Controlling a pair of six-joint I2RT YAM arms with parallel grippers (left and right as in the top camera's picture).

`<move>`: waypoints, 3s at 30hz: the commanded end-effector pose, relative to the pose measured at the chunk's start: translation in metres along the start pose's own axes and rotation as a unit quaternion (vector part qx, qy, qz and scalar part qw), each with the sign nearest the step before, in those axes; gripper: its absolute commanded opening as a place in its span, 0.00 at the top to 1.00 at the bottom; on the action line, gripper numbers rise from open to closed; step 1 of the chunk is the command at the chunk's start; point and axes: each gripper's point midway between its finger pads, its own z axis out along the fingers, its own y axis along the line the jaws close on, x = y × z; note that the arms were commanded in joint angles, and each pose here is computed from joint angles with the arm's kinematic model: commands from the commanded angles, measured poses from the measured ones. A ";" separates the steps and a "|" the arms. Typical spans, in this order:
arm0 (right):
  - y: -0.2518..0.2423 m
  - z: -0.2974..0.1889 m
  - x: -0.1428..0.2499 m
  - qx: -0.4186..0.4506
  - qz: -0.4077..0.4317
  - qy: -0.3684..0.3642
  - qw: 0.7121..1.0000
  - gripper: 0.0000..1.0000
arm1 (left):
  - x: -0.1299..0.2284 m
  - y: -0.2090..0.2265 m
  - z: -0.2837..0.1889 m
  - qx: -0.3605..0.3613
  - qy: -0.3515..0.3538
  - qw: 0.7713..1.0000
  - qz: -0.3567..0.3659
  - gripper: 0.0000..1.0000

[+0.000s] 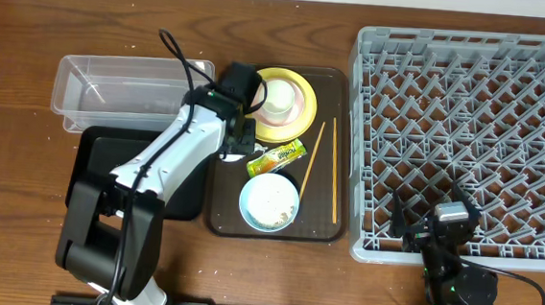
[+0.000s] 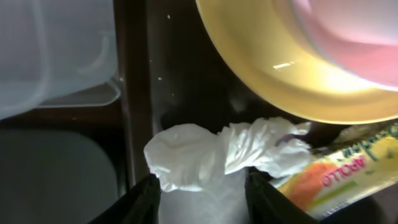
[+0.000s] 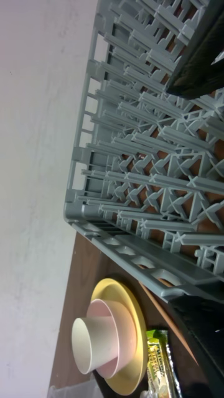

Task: Sort waste into correct bins and load items into the dishwasher rack
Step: 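Move the left gripper over the white tissue on the brown tray, then lower and close the left gripper on the crumpled white tissue, then carry the tissue left and release it into the clear plastic bin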

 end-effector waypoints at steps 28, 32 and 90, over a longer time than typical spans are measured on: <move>0.001 0.000 0.000 -0.001 -0.005 0.000 1.000 0.01 | 0.014 -0.017 0.025 -0.009 -0.023 0.999 0.038 0.50; 0.001 0.000 0.000 -0.001 -0.005 0.000 1.000 0.01 | 0.015 -0.017 0.030 -0.005 -0.030 0.999 0.037 0.50; 0.001 0.000 0.000 -0.001 -0.005 0.000 1.000 0.01 | -0.055 0.030 -0.117 -0.046 -0.302 0.952 -0.021 0.94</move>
